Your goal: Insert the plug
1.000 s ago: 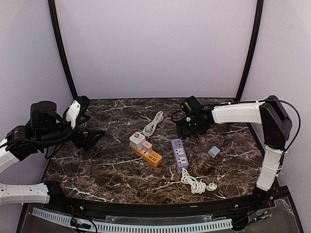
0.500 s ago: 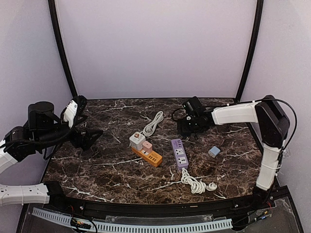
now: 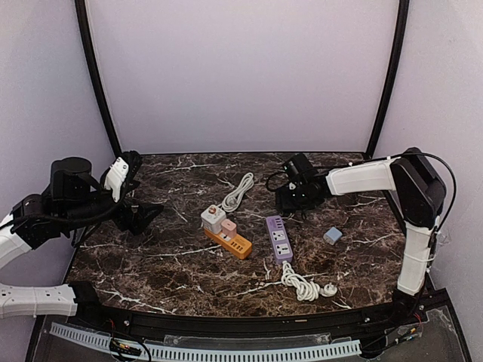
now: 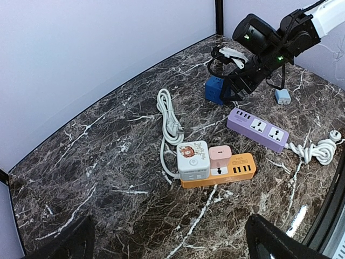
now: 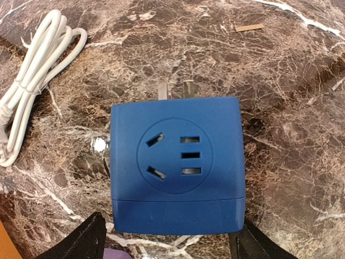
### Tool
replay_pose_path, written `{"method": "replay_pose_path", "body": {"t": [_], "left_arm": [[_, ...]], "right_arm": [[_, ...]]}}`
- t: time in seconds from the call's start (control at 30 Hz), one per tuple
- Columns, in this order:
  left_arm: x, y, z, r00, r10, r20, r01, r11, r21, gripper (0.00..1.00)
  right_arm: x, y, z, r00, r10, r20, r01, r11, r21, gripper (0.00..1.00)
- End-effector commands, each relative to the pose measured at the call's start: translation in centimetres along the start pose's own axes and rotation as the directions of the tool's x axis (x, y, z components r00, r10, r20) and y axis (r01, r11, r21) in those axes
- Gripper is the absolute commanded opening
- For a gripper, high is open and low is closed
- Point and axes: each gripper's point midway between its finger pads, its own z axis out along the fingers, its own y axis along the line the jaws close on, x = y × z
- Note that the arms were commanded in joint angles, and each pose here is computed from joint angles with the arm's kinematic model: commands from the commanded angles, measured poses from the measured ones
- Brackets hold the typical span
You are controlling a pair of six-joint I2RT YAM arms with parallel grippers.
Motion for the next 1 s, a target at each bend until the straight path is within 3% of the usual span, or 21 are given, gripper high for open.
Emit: {"method": "replay_pose_path", "body": {"t": [0.0,0.27,0.67,0.87,0.97], "left_arm": [[0.0,-0.1,-0.1,1.0,0.017,-0.012,-0.017,1.0,0.012,0.99],[0.0,0.0,-0.7,1.0,0.022,-0.017,-0.022,1.0,0.015,0.99],[-0.1,-0.2,-1.2,1.0,0.006,-0.018,-0.006,1.0,0.029,0.99],[-0.3,0.2,-1.5,1.0,-0.007,-0.016,0.008,1.0,0.01,0.99],[-0.3,0.2,-1.5,1.0,-0.029,-0.013,0.029,1.0,0.008,0.99]], "right_arm": [[-0.9,-0.2,0.7,1.0,0.013,0.026,-0.013,1.0,0.001,0.77],[-1.3,-0.4,1.2,0.999,0.025,0.034,-0.025,1.0,0.0,0.74],[-2.1,-0.5,1.7,0.998,0.013,0.054,-0.013,1.0,0.006,0.78],[-2.7,-0.8,2.1,0.998,0.013,0.06,-0.013,1.0,0.004,0.72],[-2.9,-0.6,2.0,0.998,0.003,0.061,-0.002,1.0,-0.019,0.63]]}}
